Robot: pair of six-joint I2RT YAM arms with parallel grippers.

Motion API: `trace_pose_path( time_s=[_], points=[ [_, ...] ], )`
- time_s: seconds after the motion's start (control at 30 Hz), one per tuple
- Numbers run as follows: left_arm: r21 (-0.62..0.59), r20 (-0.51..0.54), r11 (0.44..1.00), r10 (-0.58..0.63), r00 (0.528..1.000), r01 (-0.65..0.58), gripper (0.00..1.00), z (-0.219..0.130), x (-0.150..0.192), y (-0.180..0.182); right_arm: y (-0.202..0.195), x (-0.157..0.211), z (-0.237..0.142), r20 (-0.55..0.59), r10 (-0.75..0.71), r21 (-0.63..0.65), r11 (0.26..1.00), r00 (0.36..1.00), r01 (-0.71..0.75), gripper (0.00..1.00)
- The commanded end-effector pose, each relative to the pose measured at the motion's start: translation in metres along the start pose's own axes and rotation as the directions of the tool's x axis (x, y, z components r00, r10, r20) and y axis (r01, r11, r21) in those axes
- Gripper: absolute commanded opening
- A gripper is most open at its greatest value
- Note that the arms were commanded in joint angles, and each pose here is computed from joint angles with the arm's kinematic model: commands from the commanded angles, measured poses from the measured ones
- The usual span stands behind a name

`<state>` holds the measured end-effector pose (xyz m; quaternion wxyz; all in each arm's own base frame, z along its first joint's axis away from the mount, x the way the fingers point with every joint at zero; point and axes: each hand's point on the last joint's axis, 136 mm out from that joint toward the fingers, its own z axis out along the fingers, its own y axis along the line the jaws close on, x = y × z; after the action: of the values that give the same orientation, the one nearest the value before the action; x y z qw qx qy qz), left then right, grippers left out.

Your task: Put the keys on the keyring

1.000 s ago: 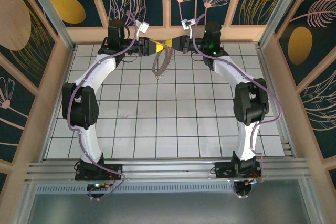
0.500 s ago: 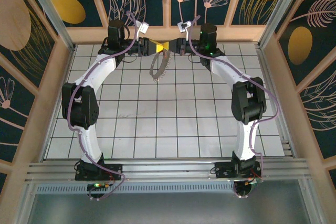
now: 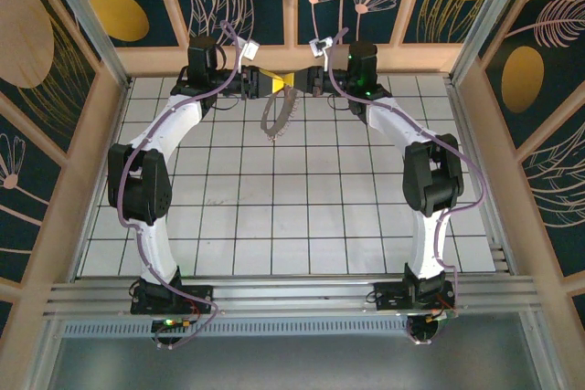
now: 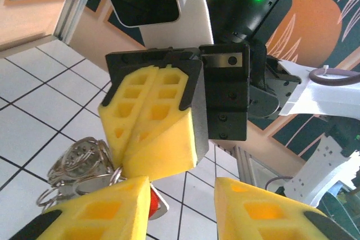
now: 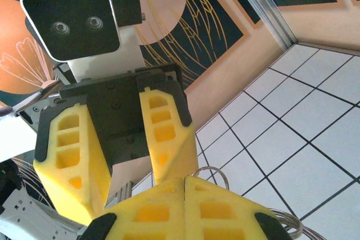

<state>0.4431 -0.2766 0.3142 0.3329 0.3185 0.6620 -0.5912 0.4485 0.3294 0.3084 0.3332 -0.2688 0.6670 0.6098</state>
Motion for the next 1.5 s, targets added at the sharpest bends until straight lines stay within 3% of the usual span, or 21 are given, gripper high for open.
trace_pose_path(
  time_s=[0.0, 0.83, 1.47],
  points=[
    [-0.023, 0.028, 0.996, 0.086, 0.996, -0.086, 0.36, -0.012, -0.022, -0.014, 0.022, -0.016, -0.014, 0.028, -0.082, -0.008, 0.997, 0.996, 0.083, 0.0],
    [0.076, -0.007, 0.993, 0.097, 0.995, -0.096, 0.4, -0.007, -0.026, -0.022, 0.064, -0.03, -0.032, 0.07, -0.127, -0.05, 0.99, 0.989, 0.13, 0.0],
    [0.12, -0.024, 0.986, 0.12, 0.992, -0.116, 0.39, 0.01, -0.022, -0.037, 0.059, -0.033, -0.03, 0.088, -0.115, -0.056, 0.991, 0.989, 0.12, 0.0]
  ],
)
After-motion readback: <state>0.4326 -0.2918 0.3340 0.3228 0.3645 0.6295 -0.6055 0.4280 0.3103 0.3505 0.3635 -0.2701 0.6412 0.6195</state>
